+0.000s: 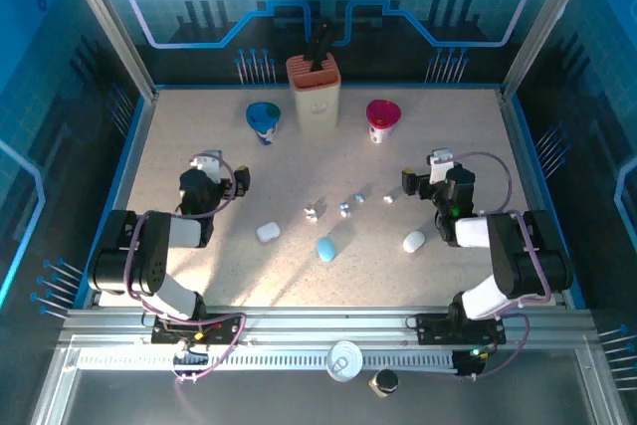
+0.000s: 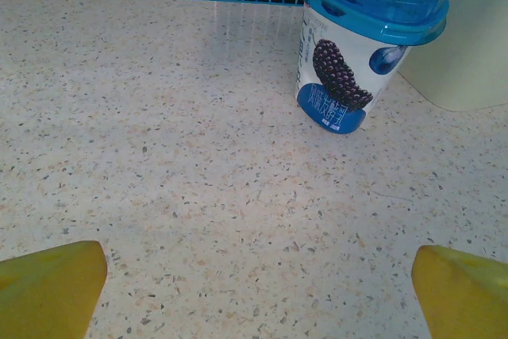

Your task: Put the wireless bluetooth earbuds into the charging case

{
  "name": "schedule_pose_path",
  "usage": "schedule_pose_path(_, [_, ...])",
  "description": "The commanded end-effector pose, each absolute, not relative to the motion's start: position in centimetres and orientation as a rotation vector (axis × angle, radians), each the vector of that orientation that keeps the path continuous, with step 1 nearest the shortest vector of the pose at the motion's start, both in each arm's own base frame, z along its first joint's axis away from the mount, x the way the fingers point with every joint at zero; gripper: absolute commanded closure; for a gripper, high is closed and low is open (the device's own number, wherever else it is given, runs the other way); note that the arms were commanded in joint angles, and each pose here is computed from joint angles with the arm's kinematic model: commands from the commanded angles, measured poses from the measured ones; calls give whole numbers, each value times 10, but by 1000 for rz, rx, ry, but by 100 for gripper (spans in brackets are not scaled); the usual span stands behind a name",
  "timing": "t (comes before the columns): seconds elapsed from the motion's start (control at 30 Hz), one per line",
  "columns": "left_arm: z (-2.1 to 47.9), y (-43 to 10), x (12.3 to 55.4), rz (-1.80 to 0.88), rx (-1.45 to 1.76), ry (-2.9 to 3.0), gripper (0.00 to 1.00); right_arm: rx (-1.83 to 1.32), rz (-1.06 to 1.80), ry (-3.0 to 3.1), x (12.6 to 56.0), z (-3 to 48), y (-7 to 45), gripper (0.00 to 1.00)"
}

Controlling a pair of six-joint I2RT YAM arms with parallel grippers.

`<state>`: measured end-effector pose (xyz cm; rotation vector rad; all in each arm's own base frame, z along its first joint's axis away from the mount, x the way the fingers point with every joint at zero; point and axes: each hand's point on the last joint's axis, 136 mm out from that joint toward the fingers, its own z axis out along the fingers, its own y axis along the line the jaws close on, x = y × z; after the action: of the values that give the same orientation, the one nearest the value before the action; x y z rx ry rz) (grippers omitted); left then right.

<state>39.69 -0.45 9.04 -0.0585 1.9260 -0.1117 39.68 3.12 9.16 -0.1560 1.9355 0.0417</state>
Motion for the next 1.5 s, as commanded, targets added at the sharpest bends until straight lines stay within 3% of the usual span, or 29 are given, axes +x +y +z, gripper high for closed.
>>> schedule_pose_path(0.0, [96, -7, 399, -131, -49, 1903, 1, -164, 28, 1900, 400, 99, 32, 0])
schedule_pose_path(0.87, [98, -5, 396, -123, -63, 1887, 1, -157, 26, 1901, 400, 98, 31, 0])
schedule_pose_path(1.2, [160, -6, 377, -104, -45, 1826, 1, -67, 28, 1887, 388, 149, 18, 0])
schedule_pose_path(1.47, [206, -54, 356, -245, 152, 1859, 1, -30, 275, 2091, 365, 184, 46, 0])
